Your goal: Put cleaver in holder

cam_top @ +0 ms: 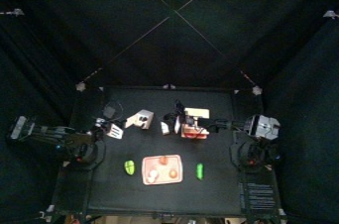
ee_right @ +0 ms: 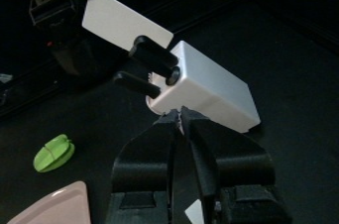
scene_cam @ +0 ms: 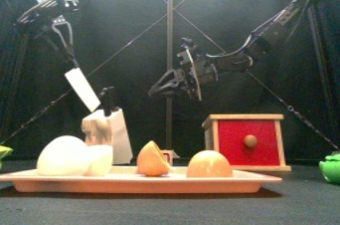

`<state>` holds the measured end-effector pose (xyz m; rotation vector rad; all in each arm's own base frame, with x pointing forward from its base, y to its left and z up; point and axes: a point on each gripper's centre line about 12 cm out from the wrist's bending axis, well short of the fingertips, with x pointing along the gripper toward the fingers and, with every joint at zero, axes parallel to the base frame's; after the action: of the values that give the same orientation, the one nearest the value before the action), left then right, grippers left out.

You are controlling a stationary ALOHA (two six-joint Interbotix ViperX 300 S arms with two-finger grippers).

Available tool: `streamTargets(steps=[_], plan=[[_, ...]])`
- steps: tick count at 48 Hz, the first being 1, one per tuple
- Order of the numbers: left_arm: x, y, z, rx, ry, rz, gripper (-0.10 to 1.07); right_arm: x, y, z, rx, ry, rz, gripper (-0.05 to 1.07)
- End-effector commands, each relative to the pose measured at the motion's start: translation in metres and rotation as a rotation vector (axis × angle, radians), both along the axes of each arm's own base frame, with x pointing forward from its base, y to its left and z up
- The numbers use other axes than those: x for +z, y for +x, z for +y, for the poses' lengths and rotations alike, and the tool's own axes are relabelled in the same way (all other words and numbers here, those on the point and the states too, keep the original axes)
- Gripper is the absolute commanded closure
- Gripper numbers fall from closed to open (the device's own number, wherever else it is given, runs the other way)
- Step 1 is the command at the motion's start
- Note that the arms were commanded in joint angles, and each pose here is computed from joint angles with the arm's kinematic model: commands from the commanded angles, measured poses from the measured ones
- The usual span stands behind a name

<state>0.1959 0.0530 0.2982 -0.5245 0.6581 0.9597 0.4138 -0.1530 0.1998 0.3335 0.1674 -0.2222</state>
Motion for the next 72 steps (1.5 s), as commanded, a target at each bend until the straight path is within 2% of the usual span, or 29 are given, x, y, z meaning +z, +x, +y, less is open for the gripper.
streamTargets(steps=[1,9,51,72], plan=[[0.003,0.004,0.000,-0.005,0.003,-0.006,0.64,0.014,0.001,-0.003,-0.006,-0.012,-0.039,0.49],[0.002,0.006,-0.001,-0.026,0.001,0.016,0.64,0.013,0.000,-0.003,-0.007,-0.010,-0.037,0.49],[-0.006,0.003,0.001,-0.014,-0.008,0.043,0.64,0.012,0.001,-0.004,-0.010,-0.006,-0.037,0.49],[-0.009,0.008,0.004,-0.015,0.001,0.079,0.64,-0.002,0.031,-0.024,-0.035,0.006,-0.027,0.49]])
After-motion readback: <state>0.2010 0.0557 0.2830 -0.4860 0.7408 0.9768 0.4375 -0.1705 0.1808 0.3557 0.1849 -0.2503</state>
